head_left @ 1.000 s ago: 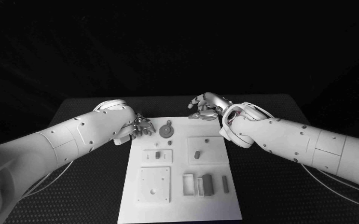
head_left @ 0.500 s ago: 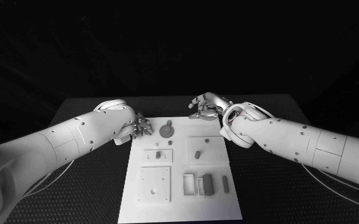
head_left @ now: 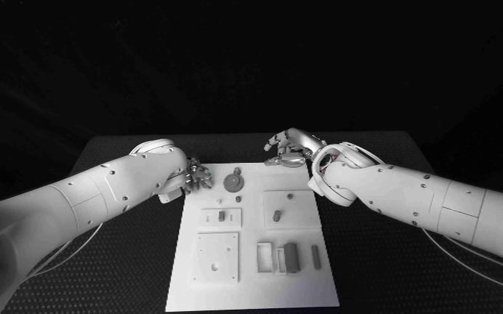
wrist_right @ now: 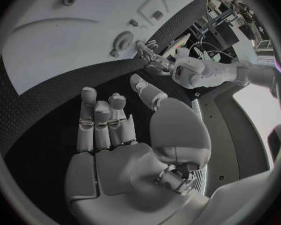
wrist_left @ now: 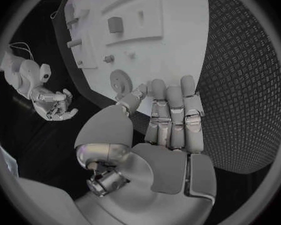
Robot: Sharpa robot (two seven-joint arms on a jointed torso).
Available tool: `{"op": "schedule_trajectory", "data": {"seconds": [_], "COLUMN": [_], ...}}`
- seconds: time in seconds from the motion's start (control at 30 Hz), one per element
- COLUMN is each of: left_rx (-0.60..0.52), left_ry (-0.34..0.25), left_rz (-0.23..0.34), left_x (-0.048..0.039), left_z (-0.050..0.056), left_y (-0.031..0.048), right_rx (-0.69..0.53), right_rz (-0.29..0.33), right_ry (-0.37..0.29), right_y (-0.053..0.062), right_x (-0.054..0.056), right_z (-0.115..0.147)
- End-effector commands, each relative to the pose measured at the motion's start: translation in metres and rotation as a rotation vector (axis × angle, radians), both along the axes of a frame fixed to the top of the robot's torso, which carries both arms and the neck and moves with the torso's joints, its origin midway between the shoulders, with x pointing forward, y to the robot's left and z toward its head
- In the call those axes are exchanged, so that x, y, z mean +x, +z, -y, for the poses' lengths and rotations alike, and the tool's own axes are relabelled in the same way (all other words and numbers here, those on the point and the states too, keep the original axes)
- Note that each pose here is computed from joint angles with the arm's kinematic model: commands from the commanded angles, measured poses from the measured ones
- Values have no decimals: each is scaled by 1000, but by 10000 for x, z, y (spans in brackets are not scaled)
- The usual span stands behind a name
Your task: Assemble the parts on the task board
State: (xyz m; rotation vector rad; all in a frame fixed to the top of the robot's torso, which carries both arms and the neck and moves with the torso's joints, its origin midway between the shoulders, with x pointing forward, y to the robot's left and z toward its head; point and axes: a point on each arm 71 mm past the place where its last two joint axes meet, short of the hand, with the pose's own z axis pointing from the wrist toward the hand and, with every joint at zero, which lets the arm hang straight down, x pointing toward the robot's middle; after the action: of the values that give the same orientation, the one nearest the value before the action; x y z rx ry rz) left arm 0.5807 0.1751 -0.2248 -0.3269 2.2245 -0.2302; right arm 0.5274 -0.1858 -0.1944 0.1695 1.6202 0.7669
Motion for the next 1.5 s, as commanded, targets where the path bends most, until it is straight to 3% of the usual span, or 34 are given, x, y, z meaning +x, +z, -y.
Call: {"op": "schedule_trajectory", "data": {"seconds": [0.03, 0.33, 0.73, 1.03, 1.27, 1.5], "left_rx": [-51, -111, -159, -132, -109, -69], "left_ry": [15, 59, 43, 16, -15, -45], "left_rz": [-8, -49, -87, -62, -65, -46], "left_x": [-20, -85, -344, -515, -649, -708], "left_z": [8, -105, -181, -200, -184, -171], "left_y": [-14, -24, 78, 109, 74, 25], "right_rx": [2, 3, 4, 4, 2, 1], "right_rz": [-4, -5, -8, -9, -10, -12], "right_ry": [9, 2, -1, -6, -7, -10], "right_y": [-2, -3, -3, -5, -4, -6], "right_x": [-2, 2, -1, 1, -1, -1], "right_z": [-8, 20, 41, 61, 76, 76]}}
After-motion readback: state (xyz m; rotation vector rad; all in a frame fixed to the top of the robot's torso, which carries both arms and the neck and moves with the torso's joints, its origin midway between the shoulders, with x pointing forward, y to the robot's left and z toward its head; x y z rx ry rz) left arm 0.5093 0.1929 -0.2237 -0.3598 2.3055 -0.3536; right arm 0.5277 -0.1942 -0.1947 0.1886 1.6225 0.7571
